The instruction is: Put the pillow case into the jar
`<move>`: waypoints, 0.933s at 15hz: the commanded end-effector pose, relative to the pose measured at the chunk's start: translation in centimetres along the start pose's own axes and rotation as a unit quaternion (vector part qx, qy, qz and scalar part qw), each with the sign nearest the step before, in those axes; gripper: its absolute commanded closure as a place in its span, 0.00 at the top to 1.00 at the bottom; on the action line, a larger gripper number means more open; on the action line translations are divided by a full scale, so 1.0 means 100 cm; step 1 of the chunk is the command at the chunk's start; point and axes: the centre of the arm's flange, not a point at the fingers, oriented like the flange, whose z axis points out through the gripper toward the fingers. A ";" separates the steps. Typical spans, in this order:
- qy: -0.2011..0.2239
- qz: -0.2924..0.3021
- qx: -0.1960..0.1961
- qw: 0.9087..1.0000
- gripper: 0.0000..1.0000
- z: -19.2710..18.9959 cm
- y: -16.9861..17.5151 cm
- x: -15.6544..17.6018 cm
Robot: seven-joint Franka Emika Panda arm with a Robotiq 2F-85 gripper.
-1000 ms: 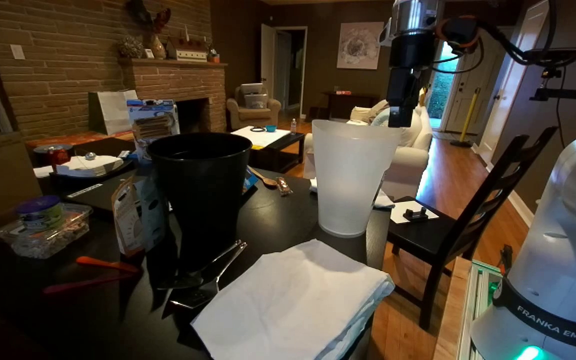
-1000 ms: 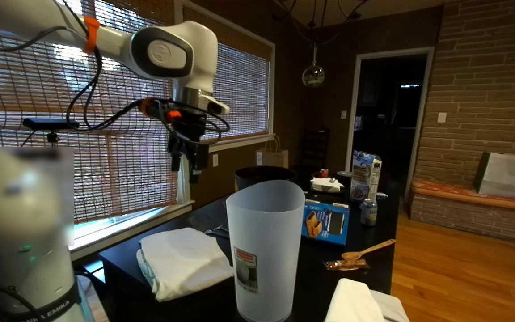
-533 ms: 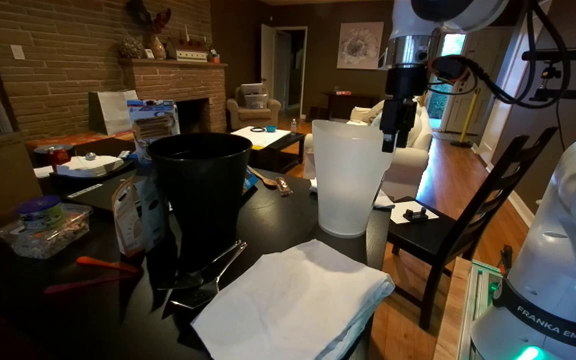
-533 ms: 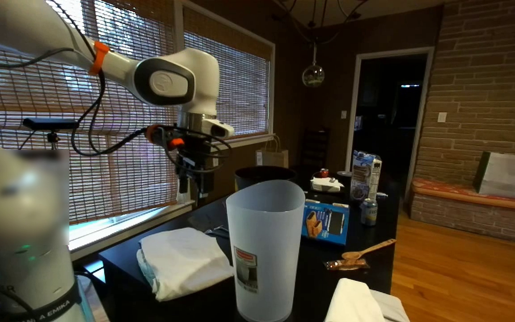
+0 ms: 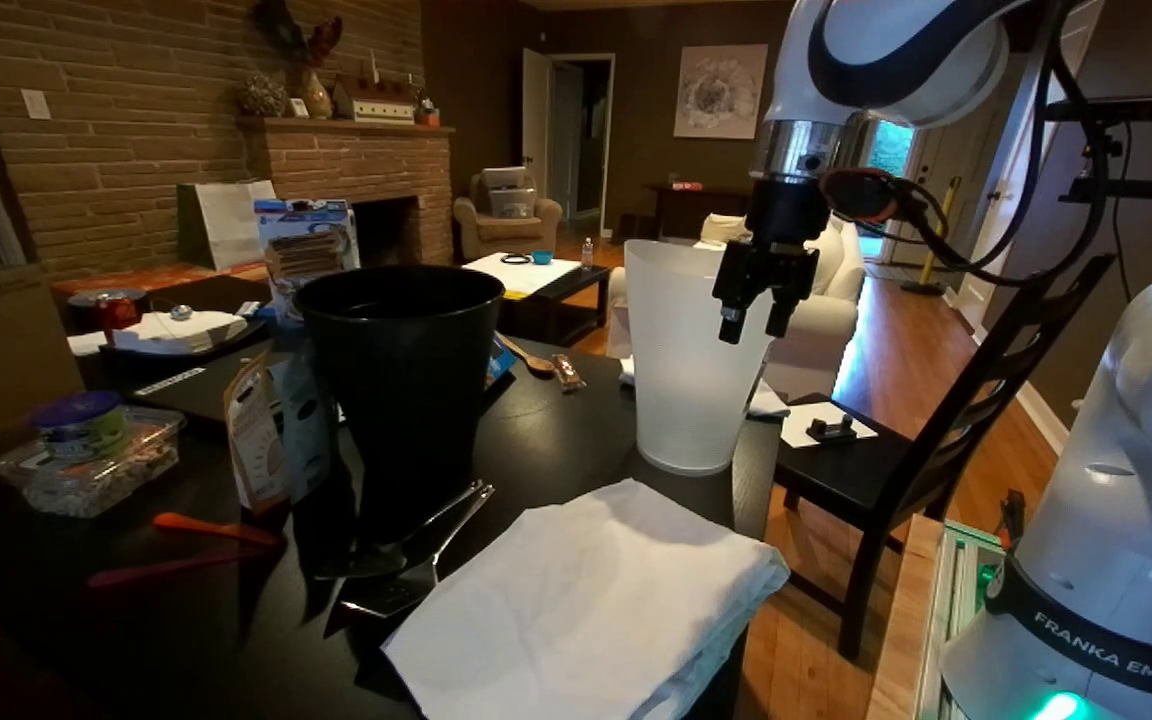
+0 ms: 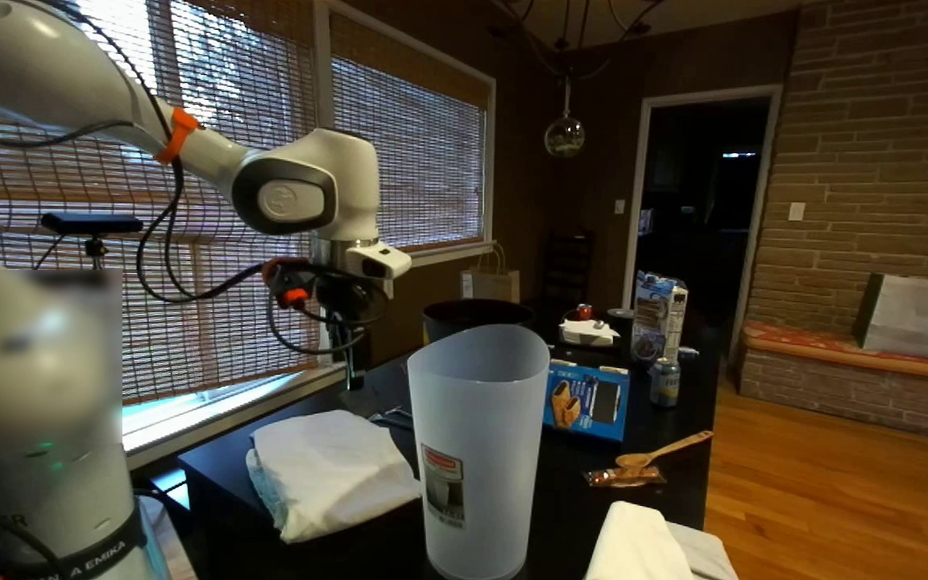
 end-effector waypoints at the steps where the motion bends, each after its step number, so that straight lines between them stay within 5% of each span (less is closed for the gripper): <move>1: 0.014 0.056 -0.024 0.998 1.00 0.035 -0.016 -0.028; 3: 0.005 0.032 -0.020 0.999 1.00 0.005 -0.017 0.004; 8: -0.002 0.036 -0.027 0.999 1.00 0.011 -0.022 0.004; 14: -0.080 0.029 -0.030 0.996 1.00 0.073 -0.036 -0.020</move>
